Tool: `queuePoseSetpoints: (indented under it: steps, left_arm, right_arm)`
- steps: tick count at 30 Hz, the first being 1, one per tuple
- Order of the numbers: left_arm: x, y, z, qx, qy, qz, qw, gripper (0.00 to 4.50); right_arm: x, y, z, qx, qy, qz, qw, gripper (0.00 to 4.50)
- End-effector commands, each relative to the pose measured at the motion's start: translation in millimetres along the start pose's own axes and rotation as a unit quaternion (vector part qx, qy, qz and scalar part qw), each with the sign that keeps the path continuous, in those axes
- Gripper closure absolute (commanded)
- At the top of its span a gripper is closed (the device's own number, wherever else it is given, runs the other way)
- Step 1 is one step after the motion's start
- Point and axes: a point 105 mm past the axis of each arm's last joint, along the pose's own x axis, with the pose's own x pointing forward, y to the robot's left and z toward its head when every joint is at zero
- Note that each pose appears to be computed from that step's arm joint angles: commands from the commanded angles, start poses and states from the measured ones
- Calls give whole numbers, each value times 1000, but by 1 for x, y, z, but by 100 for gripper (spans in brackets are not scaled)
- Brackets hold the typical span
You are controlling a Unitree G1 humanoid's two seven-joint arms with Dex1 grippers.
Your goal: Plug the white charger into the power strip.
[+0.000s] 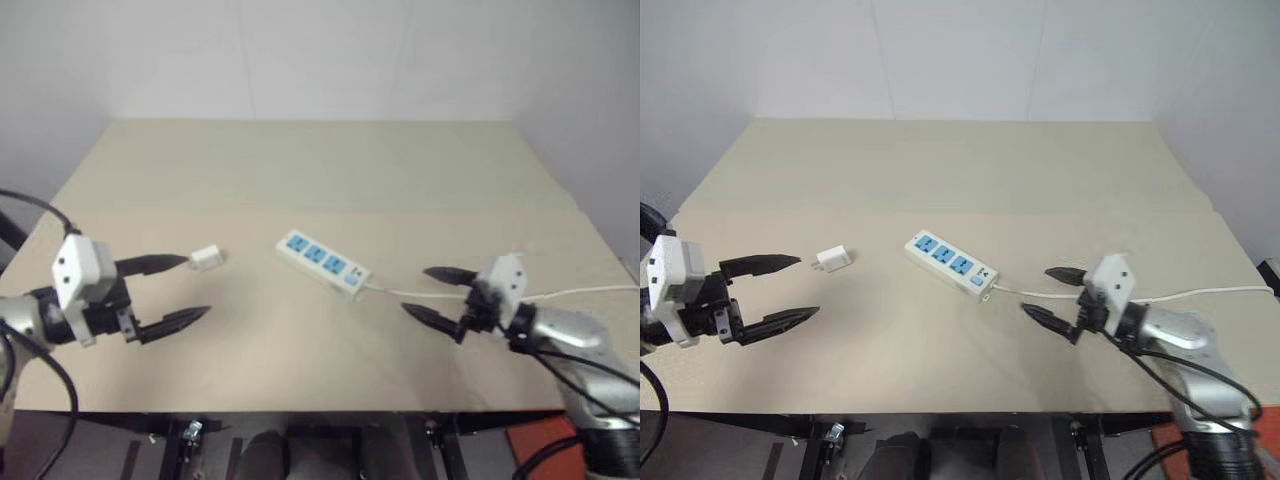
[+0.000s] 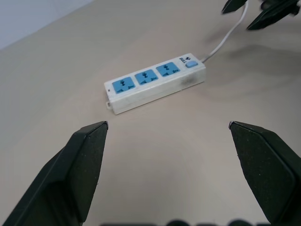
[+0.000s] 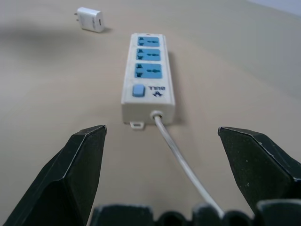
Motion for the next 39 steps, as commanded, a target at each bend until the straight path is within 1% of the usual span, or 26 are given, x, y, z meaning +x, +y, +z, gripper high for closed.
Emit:
queuePoseSetpoints:
  steps: [1,7,12,15,24,31,36,39]
  left_arm:
    - [3,0,7,13,-12,-12,1000,0]
    - [7,0,7,10,-14,-21,1000,0]
    - [7,0,7,10,-13,-23,1000,0]
    - [7,0,7,11,-12,-24,1000,0]
    - [6,-1,8,11,-12,-22,1000,0]
    - [3,-2,8,11,-10,-18,1000,0]
    - [2,-2,8,12,-8,-16,1000,0]
    - [2,-1,9,13,-8,-16,1000,0]
  right_arm:
    - [18,-2,4,-14,-23,-10,1000,3]
    - [62,0,-5,10,-42,-12,999,3]
    - [82,-2,-16,19,-40,-10,999,3]
    - [95,2,-20,24,-38,4,999,3]
    - [117,6,-35,51,-36,23,998,3]
    - [119,12,-41,58,-29,55,996,3]
    - [118,15,-44,49,-21,76,996,106]
    - [119,17,-46,47,-19,81,995,106]
